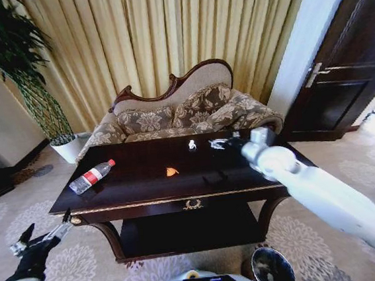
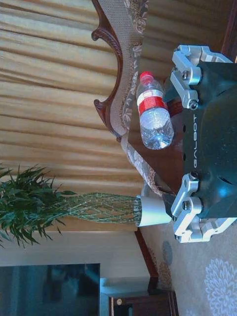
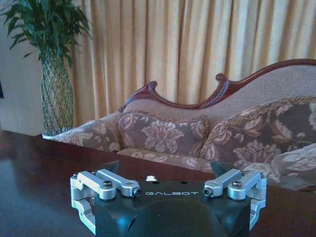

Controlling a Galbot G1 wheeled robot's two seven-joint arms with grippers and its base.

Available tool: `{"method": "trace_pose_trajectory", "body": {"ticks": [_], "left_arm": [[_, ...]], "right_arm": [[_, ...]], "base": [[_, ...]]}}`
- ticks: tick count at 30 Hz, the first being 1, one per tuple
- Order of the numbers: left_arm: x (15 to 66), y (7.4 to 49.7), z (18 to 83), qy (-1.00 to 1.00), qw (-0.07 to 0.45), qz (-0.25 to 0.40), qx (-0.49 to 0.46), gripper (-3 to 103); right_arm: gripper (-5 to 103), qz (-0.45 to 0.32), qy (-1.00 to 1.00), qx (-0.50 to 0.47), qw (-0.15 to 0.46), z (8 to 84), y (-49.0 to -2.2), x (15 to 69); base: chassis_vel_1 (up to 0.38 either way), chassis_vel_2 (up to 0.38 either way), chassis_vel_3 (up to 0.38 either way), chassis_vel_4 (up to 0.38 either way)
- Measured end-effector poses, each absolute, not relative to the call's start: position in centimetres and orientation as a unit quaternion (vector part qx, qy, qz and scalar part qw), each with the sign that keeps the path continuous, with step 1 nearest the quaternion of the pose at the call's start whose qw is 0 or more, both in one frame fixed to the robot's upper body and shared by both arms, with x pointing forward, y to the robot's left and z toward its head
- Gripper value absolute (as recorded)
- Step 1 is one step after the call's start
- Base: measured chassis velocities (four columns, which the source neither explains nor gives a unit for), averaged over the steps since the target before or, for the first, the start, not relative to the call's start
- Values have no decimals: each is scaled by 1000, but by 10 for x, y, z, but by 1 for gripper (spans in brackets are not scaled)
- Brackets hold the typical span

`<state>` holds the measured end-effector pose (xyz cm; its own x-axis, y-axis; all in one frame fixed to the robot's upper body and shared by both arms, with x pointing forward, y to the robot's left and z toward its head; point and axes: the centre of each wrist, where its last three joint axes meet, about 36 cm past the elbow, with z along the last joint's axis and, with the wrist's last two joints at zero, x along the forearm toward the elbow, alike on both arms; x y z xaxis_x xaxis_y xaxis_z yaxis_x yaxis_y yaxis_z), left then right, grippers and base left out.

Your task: Move to the front of the table and place the trash on the table into the trash bin.

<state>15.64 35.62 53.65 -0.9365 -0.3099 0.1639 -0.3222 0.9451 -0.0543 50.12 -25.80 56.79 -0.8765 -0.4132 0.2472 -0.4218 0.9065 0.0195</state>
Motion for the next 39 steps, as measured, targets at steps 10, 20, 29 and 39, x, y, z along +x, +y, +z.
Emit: {"method": "trace_pose_trajectory", "body": {"ticks": [10, 20, 29, 39], "left_arm": [[155, 359, 539, -983, 74, 40, 166, 100], [153, 360, 539, -981, 72, 44, 172, 100], [151, 367, 545, -980, 60, 46, 183, 100], [149, 370, 548, -979, 58, 46, 189, 100]], "right_arm": [[100, 16, -969, 195, 154, 571, -192, 553], [100, 29, -961, 183, 207, 563, -143, 566], [100, 32, -957, 168, 232, 548, -126, 569], [103, 36, -959, 149, 238, 540, -126, 574]], "base": [[0, 0, 0, 0], [0, 0, 0, 0], [0, 0, 0, 0], [0, 0, 0, 0]]}}
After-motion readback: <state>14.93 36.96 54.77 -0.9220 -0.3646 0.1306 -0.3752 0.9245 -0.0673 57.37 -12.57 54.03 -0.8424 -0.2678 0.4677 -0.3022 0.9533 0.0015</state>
